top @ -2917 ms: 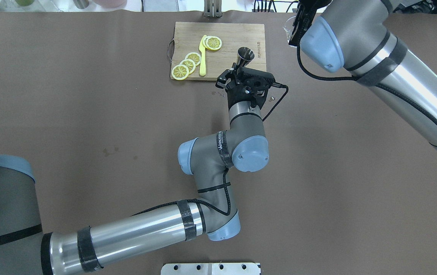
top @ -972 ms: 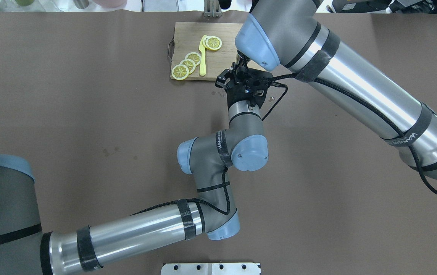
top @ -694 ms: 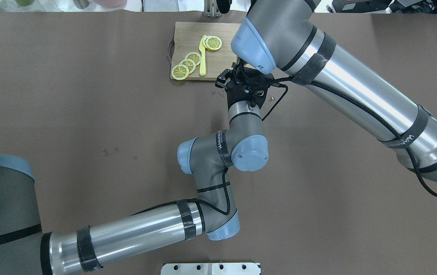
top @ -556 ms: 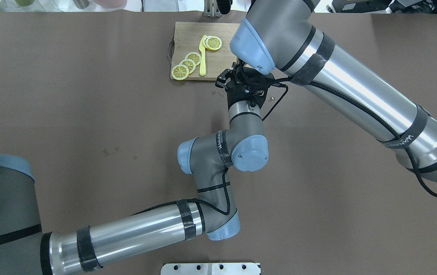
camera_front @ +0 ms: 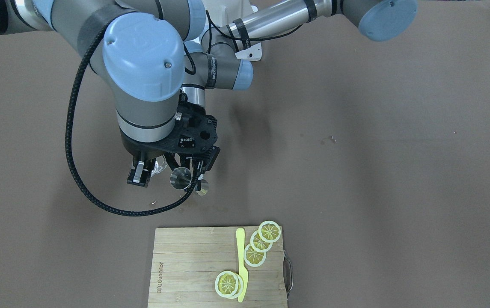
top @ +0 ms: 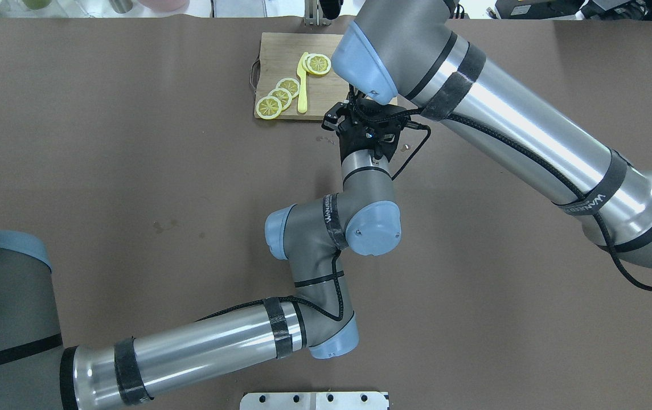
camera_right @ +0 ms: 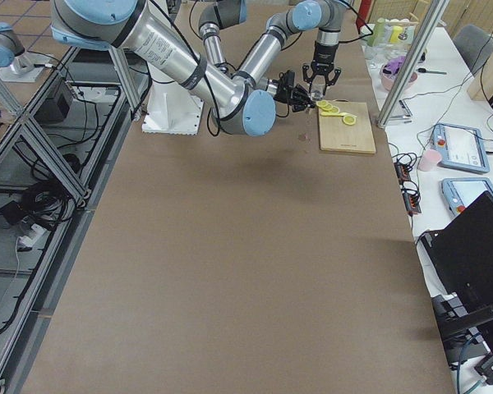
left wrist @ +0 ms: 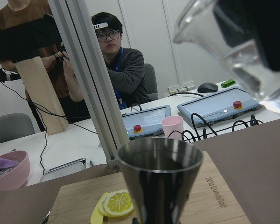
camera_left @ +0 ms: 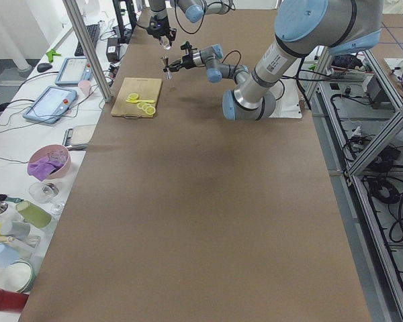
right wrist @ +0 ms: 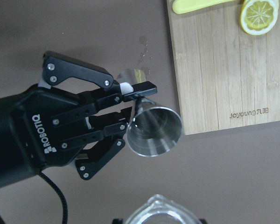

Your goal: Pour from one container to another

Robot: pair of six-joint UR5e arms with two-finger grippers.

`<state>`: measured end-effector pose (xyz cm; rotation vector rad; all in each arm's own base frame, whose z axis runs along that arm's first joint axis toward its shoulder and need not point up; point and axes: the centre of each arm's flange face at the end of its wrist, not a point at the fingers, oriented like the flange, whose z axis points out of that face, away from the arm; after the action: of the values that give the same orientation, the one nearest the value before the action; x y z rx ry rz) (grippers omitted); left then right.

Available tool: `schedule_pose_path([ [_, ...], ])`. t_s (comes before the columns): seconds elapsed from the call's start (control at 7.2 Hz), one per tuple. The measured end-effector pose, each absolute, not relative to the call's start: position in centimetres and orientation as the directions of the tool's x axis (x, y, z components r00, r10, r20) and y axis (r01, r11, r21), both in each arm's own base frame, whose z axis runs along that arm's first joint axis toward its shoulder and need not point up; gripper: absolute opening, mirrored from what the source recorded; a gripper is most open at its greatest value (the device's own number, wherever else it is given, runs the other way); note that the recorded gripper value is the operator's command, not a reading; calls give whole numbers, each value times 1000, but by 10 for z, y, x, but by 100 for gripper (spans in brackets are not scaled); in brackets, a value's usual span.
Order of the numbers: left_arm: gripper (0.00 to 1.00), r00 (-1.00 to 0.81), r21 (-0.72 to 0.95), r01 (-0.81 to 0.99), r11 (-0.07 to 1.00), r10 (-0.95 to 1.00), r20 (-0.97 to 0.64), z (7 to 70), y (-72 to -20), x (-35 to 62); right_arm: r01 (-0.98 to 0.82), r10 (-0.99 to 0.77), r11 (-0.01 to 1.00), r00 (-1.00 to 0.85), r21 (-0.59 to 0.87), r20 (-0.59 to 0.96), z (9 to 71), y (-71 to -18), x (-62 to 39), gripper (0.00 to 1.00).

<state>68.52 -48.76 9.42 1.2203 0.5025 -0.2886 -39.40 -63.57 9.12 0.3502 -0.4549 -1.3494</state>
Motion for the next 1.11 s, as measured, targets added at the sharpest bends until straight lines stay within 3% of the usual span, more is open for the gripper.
schedule_pose_path([
  [1.11,0,856,819,471,327,55,-514,94,-488,685,879,-981,195,164,435,107,82,-643,-407,0],
])
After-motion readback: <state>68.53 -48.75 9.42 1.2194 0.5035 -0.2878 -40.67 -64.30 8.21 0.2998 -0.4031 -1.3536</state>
